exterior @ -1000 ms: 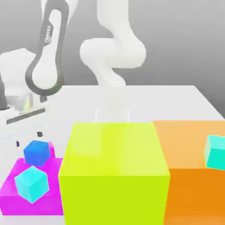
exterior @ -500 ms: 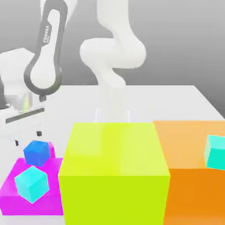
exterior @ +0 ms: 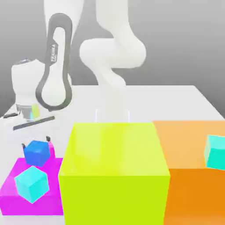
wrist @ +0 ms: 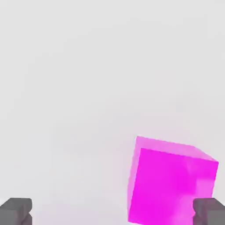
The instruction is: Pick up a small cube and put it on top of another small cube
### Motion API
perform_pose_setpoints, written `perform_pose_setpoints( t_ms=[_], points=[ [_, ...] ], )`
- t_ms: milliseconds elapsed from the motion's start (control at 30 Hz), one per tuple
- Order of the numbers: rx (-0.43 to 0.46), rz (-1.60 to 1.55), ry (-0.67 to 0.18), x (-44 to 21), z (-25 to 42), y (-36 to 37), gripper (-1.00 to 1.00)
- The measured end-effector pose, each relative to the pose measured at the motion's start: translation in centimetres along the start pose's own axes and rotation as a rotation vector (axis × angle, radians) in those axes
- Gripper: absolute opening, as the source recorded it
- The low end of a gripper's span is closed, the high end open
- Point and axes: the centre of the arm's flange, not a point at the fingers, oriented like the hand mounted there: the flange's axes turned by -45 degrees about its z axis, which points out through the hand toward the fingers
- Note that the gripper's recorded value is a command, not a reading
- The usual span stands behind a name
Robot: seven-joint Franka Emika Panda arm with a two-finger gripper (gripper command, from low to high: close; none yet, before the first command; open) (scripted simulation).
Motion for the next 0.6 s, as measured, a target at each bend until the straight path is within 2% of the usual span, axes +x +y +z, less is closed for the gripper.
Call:
perform_pose_setpoints(
  t_ms=[100,133,367,600],
  points=[
    [-0.017,0.021,0.001,-0.1,1.6,0.7,0.0],
    [-0.022,0.024,-0.002,-0.1,2.0,1.0,-1.0],
    [-0.023,0.026,-0.001,-0.1,2.1,1.0,-1.0],
    [0.009,0.019,0.016,0.1,-0.7,0.0,-1.0]
  ],
)
